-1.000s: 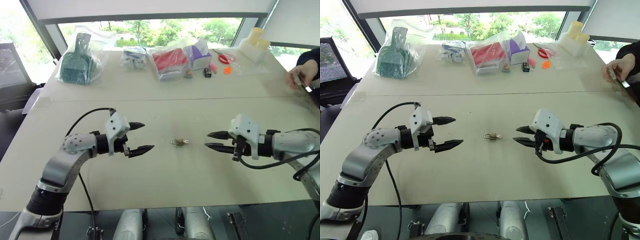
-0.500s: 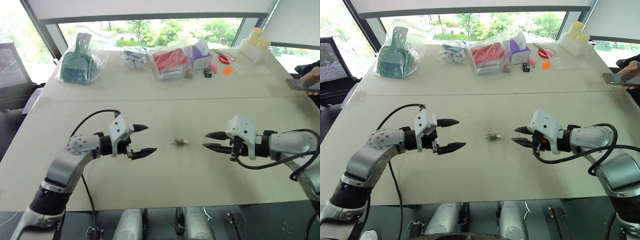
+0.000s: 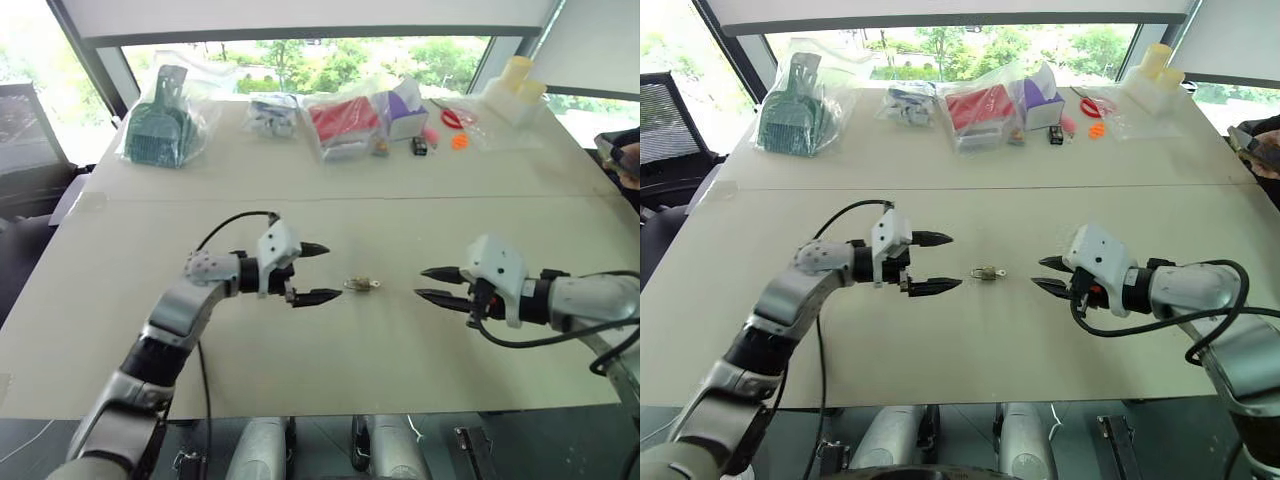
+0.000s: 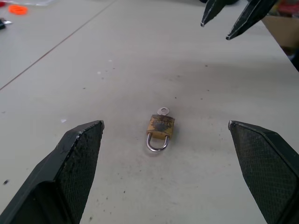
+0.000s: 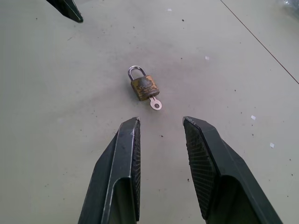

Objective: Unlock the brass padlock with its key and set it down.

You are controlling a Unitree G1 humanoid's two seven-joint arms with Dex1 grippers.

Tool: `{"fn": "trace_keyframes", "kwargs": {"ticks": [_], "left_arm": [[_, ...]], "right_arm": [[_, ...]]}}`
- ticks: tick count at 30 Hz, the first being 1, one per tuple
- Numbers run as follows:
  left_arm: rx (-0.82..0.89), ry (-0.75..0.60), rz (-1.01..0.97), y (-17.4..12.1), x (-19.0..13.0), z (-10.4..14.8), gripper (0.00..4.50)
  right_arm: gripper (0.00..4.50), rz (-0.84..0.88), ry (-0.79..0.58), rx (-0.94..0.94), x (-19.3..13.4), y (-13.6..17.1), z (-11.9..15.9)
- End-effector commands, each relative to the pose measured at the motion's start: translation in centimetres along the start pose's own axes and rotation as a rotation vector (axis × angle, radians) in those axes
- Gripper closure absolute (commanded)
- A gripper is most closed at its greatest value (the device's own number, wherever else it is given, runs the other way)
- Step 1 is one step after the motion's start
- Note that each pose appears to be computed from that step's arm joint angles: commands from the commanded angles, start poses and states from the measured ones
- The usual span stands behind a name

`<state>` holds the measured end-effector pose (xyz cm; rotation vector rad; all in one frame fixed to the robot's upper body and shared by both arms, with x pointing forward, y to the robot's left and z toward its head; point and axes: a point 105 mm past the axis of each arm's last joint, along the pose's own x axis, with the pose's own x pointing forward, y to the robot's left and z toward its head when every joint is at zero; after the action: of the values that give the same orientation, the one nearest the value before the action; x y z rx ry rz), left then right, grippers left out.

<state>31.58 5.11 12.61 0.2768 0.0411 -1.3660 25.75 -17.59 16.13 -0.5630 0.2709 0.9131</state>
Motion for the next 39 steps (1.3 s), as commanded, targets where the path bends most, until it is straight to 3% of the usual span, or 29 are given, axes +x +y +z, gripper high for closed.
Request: {"fn": "trace_keyframes", "kwargs": {"ticks": [1, 7, 24, 27, 32, 34, 39], "left_arm": [[0.069, 0.007, -0.067, 0.1, 1.0, -0.6, 0.04], [0.109, 0.042, -0.139, 0.8, 3.2, -2.2, 0.04], [0.127, 0.054, -0.158, 1.4, 5.8, -3.1, 0.04], [0.123, 0.059, -0.150, 1.4, 6.1, -3.4, 0.86], [0.113, 0.051, -0.142, 1.3, 6.5, -3.4, 3.06], [0.113, 0.053, -0.137, 1.4, 6.6, -3.5, 3.75], [0.129, 0.061, -0.131, 1.7, 5.8, -3.4, 3.74]], "right_arm": [[3.07, -0.042, -0.022, -0.034, -0.7, 0.0, 1.1], [3.07, -0.088, -0.007, -0.016, -1.5, 0.5, 0.9], [3.07, -0.130, 0.014, -0.011, -2.0, 0.9, 0.7], [3.07, -0.129, 0.014, -0.015, -1.8, 0.8, 0.7], [3.07, -0.123, 0.011, -0.019, -1.6, 0.8, 0.8], [3.07, -0.120, 0.011, -0.021, -1.5, 0.7, 0.8], [3.07, -0.113, 0.007, -0.040, -1.0, 0.6, 0.9]]}}
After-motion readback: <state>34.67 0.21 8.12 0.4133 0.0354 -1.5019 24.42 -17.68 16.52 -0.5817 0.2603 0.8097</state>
